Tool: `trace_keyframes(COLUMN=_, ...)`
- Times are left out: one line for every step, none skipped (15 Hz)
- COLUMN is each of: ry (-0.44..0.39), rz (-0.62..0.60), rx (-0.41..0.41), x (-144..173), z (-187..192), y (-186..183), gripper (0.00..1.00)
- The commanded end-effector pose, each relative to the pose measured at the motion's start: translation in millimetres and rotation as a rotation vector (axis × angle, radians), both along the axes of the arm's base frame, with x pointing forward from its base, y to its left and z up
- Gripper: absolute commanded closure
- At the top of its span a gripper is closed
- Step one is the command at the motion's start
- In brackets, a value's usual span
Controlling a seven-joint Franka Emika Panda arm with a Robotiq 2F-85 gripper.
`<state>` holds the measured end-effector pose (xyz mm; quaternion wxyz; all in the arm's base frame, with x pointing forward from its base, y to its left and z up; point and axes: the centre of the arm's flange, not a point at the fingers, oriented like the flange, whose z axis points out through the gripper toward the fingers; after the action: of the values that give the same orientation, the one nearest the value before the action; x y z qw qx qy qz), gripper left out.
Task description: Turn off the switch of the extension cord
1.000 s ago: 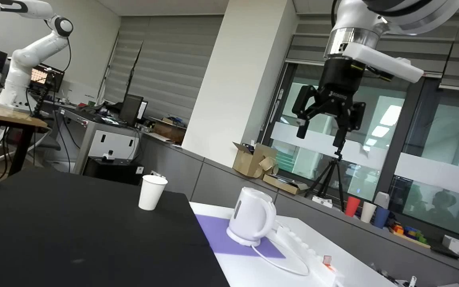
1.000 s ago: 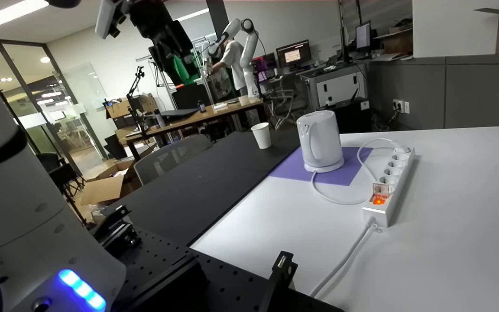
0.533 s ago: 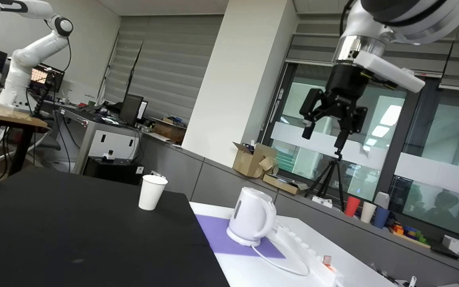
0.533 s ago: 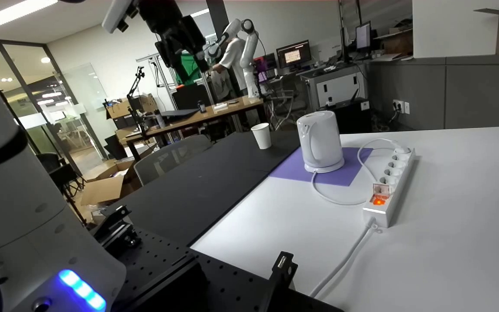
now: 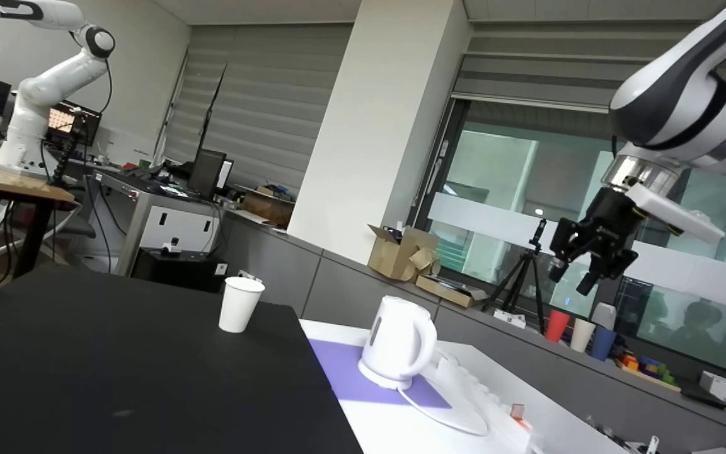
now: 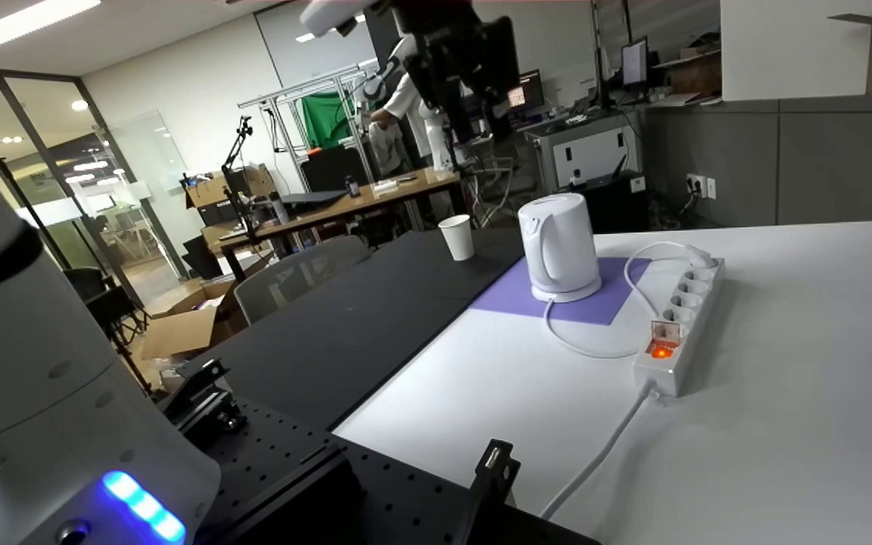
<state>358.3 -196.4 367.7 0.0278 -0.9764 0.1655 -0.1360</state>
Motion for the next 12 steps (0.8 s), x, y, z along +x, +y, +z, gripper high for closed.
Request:
trace_keyframes(ry=-0.015, rz=-0.061, rx=0.068, x=33.5, z=-26.5, y=-66.5, gripper=0.69)
trace_keyframes(ry=-0.021, rz=-0.077, rx=0.091, x=38.3, z=-32.2, y=-81.0, gripper=0.76)
trace_keyframes(ry=-0.025, rz=-0.093, rx=0.108, x=43.1, z=-36.9, y=-92.0, gripper=0.84)
trace_keyframes(ry=-0.027, rz=-0.101, rx=0.122, x=50.7, z=-40.7, y=-102.8, gripper=0.89)
trace_keyframes(ry=-0.024, rz=-0.102, rx=0.131, x=57.9, z=-43.5, y=-111.4, gripper=0.96)
trace_keyframes(ry=-0.019, rz=-0.092, rx=0.146, x=65.2, z=-45.1, y=-118.6, gripper=0.99)
trace_keyframes(ry=0.004, rz=-0.085, rx=0.154, x=74.5, z=-45.8, y=-125.7, gripper=1.0)
trace_keyframes(ry=-0.023, rz=-0.089, rx=0.136, x=41.2, z=-40.6, y=-95.3, gripper=0.93)
trace_keyframes(ry=-0.01, rz=-0.085, rx=0.143, x=49.8, z=-43.5, y=-101.6, gripper=0.99)
trace_keyframes(ry=-0.001, rz=-0.083, rx=0.142, x=56.4, z=-46.0, y=-105.9, gripper=0.99)
trace_keyframes(ry=0.007, rz=-0.081, rx=0.139, x=60.5, z=-48.2, y=-108.4, gripper=0.99)
trace_keyframes(ry=0.011, rz=-0.08, rx=0.136, x=62.4, z=-49.7, y=-109.5, gripper=0.99)
